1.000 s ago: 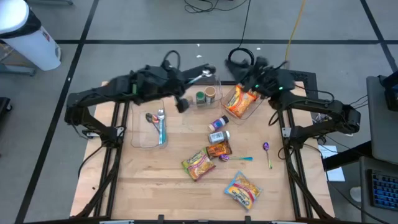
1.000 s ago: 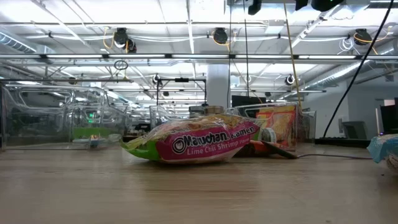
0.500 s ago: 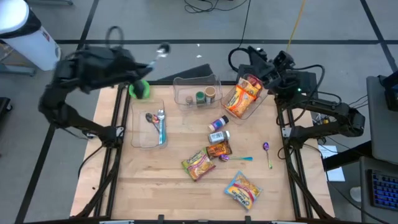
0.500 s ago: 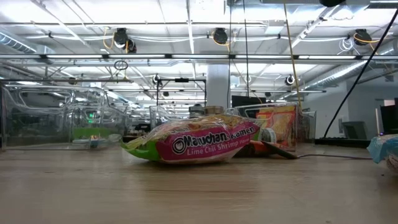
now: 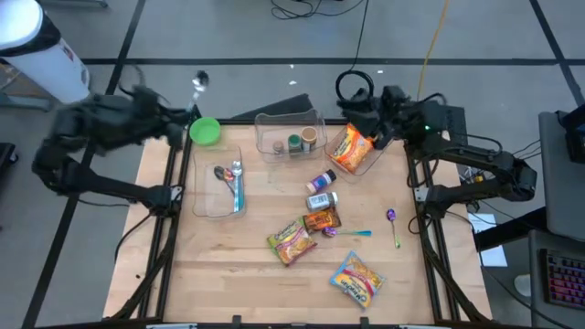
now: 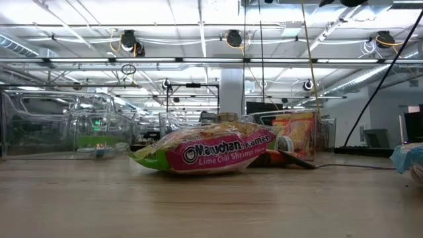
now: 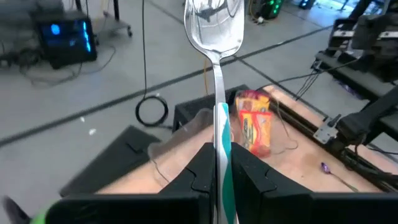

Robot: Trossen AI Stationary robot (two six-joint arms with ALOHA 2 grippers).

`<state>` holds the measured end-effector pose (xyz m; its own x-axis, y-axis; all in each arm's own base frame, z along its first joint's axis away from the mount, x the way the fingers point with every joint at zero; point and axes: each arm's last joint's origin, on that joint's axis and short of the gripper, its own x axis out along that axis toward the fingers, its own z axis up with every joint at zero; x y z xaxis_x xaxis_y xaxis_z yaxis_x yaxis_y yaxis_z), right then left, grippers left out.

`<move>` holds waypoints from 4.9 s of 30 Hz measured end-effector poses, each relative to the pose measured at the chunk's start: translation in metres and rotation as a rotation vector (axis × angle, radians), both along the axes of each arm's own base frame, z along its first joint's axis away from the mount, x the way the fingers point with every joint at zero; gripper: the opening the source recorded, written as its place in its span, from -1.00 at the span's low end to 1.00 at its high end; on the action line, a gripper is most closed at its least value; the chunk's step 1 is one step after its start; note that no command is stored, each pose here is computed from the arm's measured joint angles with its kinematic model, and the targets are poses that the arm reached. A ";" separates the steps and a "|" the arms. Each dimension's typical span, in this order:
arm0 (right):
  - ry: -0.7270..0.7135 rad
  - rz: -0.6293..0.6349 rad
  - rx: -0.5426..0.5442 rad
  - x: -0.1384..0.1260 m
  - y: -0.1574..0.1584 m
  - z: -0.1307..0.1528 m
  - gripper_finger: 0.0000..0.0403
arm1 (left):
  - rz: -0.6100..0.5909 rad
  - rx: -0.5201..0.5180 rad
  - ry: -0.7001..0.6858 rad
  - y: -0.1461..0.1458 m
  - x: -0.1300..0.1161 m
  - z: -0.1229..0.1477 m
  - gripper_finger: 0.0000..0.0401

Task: Pick & Place Food Item
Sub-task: Put the white patterned spoon into the left transparent bin, then put the blue noodle pack into the right transparent bin

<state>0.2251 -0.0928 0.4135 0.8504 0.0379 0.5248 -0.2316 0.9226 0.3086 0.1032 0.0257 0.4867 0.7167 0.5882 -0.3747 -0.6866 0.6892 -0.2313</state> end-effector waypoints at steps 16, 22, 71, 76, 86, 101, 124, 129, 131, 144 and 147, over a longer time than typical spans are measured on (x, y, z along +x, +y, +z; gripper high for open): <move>0.562 0.139 0.044 0.016 0.002 -0.063 -0.15 | 0.245 -0.445 -0.010 -0.010 0.063 -0.163 -0.86; 0.634 0.174 0.117 0.016 0.008 -0.102 -0.15 | 0.317 -0.552 -0.017 -0.019 0.063 -0.192 -0.86; 0.544 0.172 0.172 -0.018 0.022 -0.162 -0.15 | 0.597 -0.748 0.334 -0.022 0.104 -0.299 -0.86; 0.543 0.166 0.169 -0.018 0.022 -0.162 -0.15 | 0.596 -0.741 0.319 -0.022 0.105 -0.299 -0.86; 0.543 0.168 0.177 -0.018 0.022 -0.162 -0.15 | 0.590 -0.769 0.249 -0.022 0.104 -0.315 -0.86; 0.545 0.120 0.206 -0.018 0.020 -0.163 -0.15 | 0.601 -0.805 0.241 -0.014 0.101 -0.325 -0.86; 0.545 0.120 0.206 -0.018 0.020 -0.163 -0.15 | 0.563 -0.806 0.236 0.000 0.104 -0.325 -0.84; 0.545 0.120 0.206 -0.018 0.020 -0.163 -0.15 | 0.566 -0.803 0.234 0.000 0.104 -0.325 -0.83; 0.545 0.120 0.206 -0.018 0.020 -0.163 -0.15 | 0.567 -0.803 0.233 0.000 0.104 -0.325 -0.79; 0.546 0.124 0.205 -0.018 0.020 -0.163 -0.15 | 0.514 -0.864 0.239 -0.002 0.104 -0.321 -0.28; 0.547 0.124 0.205 -0.018 0.020 -0.163 -0.15 | 0.426 -0.902 0.263 -0.004 0.102 -0.315 -0.26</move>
